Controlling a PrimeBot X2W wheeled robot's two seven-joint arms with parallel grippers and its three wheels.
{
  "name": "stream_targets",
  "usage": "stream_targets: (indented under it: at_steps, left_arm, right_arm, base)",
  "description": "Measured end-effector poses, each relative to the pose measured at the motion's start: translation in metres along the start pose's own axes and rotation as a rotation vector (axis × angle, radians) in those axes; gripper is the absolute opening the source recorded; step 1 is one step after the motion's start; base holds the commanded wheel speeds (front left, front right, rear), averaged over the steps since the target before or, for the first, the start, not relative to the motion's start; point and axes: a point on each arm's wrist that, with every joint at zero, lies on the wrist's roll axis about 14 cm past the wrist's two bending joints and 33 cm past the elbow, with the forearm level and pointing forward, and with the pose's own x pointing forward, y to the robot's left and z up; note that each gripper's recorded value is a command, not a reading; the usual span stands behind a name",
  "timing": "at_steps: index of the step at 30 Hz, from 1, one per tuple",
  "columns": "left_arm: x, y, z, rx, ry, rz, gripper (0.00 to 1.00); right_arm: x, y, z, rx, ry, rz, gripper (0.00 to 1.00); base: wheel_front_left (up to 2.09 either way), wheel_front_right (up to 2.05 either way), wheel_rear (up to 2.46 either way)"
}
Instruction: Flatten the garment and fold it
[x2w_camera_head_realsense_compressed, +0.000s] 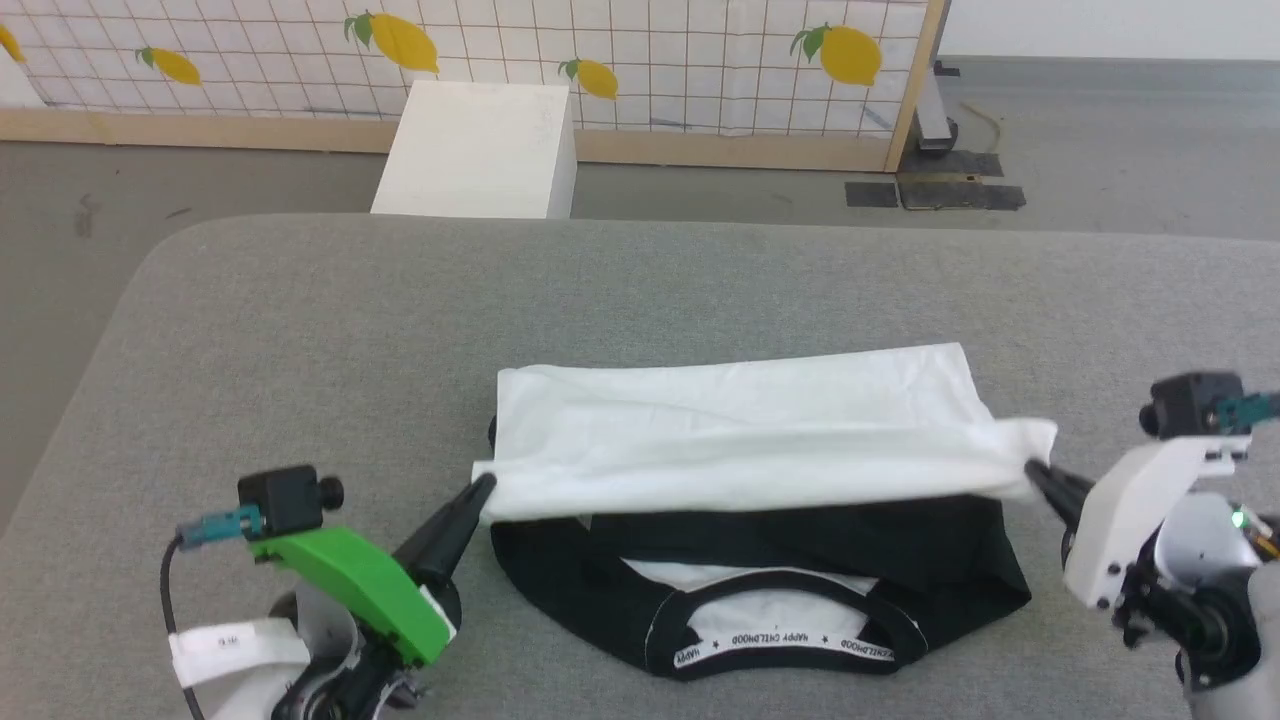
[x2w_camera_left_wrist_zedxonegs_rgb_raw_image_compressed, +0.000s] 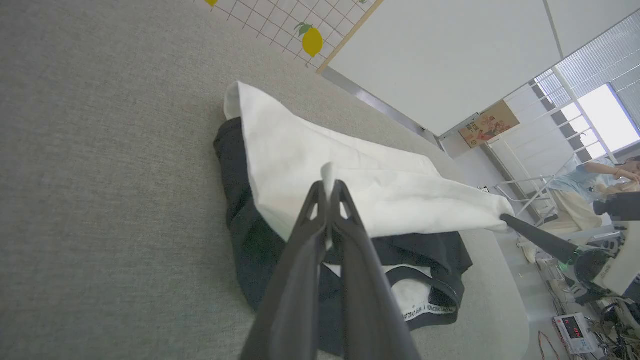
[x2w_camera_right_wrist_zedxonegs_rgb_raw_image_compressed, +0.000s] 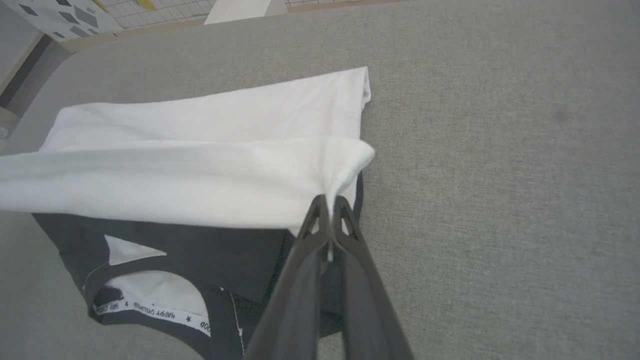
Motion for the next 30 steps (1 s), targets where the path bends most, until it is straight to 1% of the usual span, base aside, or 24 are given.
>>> stream_targets:
  at_steps: [4, 6, 13, 18, 23, 24, 25, 26, 27, 30]
  left_arm:
    - [-0.006, 0.012, -0.017, -0.052, 0.025, 0.044, 0.0]
    - [-0.008, 0.019, -0.024, -0.061, 0.041, 0.068, 0.0]
    - [-0.018, 0.038, -0.049, -0.113, 0.096, 0.15, 0.0]
    - [-0.025, 0.05, -0.068, -0.114, 0.174, 0.211, 0.0]
    - [-0.032, 0.061, -0.085, -0.089, 0.26, 0.269, 0.0]
    - [-0.033, 0.063, -0.087, -0.089, 0.268, 0.282, 0.07]
    - [-0.034, 0.065, -0.088, -0.088, 0.281, 0.293, 0.6]
    - [-0.034, 0.066, -0.089, -0.087, 0.29, 0.299, 1.0]
    - [-0.035, 0.067, -0.09, -0.087, 0.295, 0.301, 1.0]
    - [-0.036, 0.068, -0.087, -0.084, 0.312, 0.307, 1.0]
  right_arm:
    - [-0.003, -0.003, -0.031, 0.034, 0.07, -0.014, 0.0]
    - [-0.004, -0.006, -0.042, 0.041, 0.097, -0.025, 0.0]
    - [-0.007, -0.012, -0.067, 0.078, 0.151, -0.05, 0.0]
    - [-0.009, -0.017, -0.08, 0.079, 0.195, -0.07, 0.0]
    - [-0.01, -0.017, -0.094, 0.086, 0.257, -0.075, 0.0]
    - [-0.011, -0.017, -0.096, 0.088, 0.269, -0.075, 0.0]
    - [-0.011, -0.017, -0.098, 0.091, 0.277, -0.076, 0.22]
    - [-0.012, -0.017, -0.099, 0.093, 0.283, -0.076, 0.61]
    - [-0.013, -0.017, -0.101, 0.093, 0.297, -0.076, 1.0]
    - [-0.016, -0.019, -0.1, 0.093, 0.31, -0.077, 1.0]
  base:
    - [0.0, 0.0, 0.0]
    - [0.0, 0.0, 0.0]
    - [0.0, 0.0, 0.0]
    - [0.0, 0.0, 0.0]
    - [0.0, 0.0, 0.0]
    - [0.0, 0.0, 0.0]
    - [0.0, 0.0, 0.0]
    - [0.0, 0.0, 0.0]
    - [0.0, 0.0, 0.0]
    - [0.0, 0.0, 0.0]
